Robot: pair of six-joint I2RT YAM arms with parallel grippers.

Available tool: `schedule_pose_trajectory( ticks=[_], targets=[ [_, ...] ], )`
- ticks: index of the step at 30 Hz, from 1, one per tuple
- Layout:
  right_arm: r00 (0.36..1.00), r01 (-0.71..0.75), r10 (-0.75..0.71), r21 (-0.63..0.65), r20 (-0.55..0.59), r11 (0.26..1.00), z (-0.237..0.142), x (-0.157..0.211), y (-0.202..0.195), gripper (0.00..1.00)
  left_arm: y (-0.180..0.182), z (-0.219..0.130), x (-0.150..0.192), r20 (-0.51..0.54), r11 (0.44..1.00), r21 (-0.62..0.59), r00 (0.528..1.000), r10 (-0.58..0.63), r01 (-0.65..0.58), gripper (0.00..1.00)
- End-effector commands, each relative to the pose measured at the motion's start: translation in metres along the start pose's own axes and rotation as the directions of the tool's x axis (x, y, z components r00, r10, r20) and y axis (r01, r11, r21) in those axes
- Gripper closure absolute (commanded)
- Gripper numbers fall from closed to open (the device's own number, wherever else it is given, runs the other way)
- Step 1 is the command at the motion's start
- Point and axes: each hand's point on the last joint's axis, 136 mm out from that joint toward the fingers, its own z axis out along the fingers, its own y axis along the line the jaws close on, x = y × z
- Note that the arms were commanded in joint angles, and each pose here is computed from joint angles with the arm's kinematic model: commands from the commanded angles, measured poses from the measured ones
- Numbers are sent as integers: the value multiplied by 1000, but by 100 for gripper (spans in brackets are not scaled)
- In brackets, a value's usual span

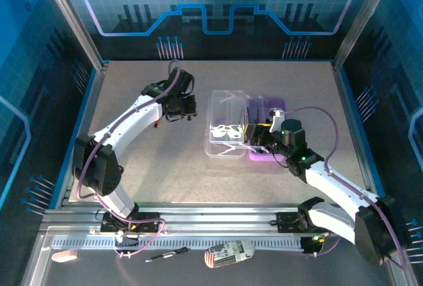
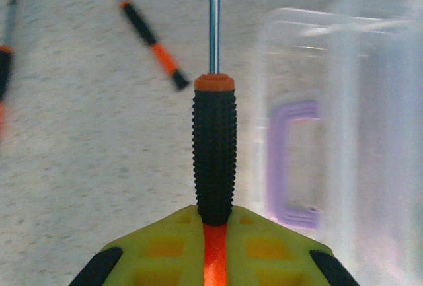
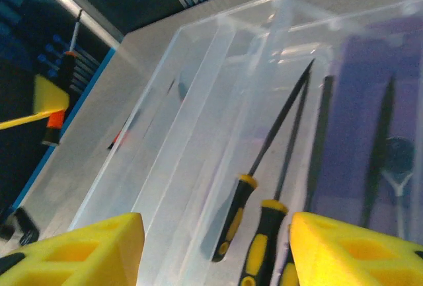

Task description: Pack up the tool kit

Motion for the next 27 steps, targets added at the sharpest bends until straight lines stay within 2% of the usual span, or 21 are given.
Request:
schedule_pose_trajectory(
  ticks=[1, 7, 12, 18, 27],
  targets=[
    [995, -10, 0, 91, 104, 996, -8, -16, -14, 39, -35, -19, -2, 29, 998, 55, 999, 26, -27, 88],
    [989, -51, 26, 175, 143, 983, -13, -13, -34, 38, -114, -14, 14, -1, 976, 200, 997, 81, -80, 89],
    [984, -73, 31, 245, 173, 967, -23, -14, -47, 38, -153, 6, 31, -32, 960, 265, 995, 98, -86, 91],
    [982, -72, 25, 254, 186, 964, -27, -16, -48, 37, -172, 24, 49, -77, 956, 286, 993, 87, -61, 90],
    [985, -71, 29, 255, 168, 964, -24, -14, -48, 37, -170, 42, 67, -133, 964, 263, 989, 65, -28, 87]
  ],
)
